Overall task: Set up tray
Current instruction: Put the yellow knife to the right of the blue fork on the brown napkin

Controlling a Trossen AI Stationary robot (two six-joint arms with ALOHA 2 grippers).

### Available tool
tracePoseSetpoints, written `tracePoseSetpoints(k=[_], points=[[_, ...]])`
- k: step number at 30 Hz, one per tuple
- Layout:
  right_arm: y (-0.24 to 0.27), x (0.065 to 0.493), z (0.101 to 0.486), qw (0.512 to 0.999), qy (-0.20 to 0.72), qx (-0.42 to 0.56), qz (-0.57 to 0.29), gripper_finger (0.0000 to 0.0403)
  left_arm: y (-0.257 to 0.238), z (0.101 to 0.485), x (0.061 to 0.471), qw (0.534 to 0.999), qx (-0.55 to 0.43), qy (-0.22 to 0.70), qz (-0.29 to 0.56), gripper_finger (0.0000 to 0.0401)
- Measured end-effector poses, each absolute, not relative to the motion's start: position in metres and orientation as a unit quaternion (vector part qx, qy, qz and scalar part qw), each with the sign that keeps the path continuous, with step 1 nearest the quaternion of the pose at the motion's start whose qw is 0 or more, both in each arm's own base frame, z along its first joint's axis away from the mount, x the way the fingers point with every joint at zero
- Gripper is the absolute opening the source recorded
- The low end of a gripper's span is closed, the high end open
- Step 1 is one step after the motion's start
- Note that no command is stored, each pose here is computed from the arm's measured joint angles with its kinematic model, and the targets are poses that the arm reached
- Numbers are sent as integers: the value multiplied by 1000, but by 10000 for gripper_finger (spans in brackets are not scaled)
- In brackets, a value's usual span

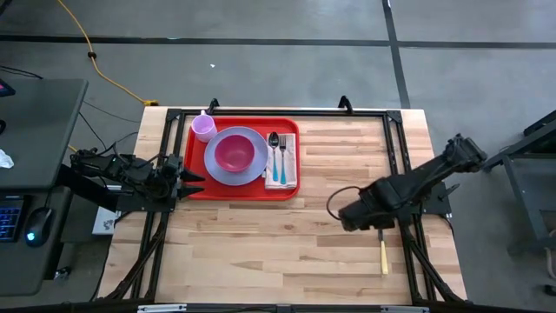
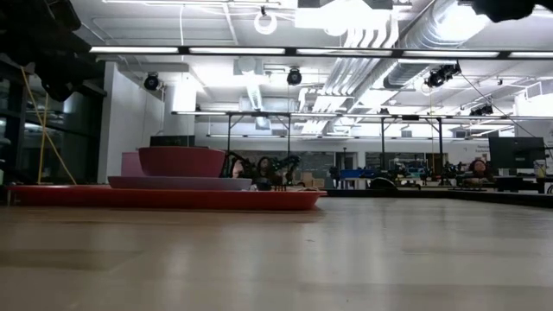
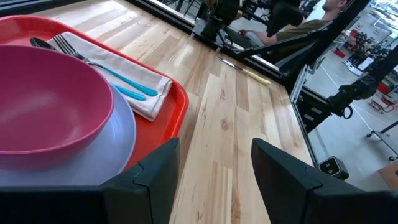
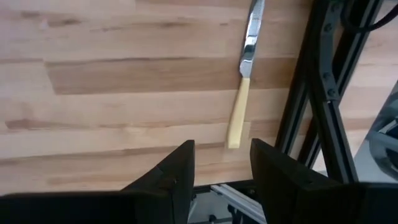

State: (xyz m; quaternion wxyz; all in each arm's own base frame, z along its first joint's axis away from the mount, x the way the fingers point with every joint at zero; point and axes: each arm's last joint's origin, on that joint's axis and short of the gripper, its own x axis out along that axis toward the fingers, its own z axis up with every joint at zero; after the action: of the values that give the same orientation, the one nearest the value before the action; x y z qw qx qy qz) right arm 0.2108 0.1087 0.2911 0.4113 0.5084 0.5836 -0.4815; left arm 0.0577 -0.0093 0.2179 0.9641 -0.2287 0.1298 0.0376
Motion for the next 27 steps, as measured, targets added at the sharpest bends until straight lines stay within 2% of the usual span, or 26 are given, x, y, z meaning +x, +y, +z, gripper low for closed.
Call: tracePoseSetpoints(k=[12, 17, 27], points=[[120, 204, 255, 420, 596, 505, -462, 133, -9, 218, 58, 961, -241, 129, 39, 227], [129, 193, 238, 371, 631, 498, -464, 133, -9, 218, 58, 961, -241, 129, 39, 227], [144, 181, 203, 364, 652, 506, -432, 133, -9, 218, 58, 960, -245, 128, 41, 227]])
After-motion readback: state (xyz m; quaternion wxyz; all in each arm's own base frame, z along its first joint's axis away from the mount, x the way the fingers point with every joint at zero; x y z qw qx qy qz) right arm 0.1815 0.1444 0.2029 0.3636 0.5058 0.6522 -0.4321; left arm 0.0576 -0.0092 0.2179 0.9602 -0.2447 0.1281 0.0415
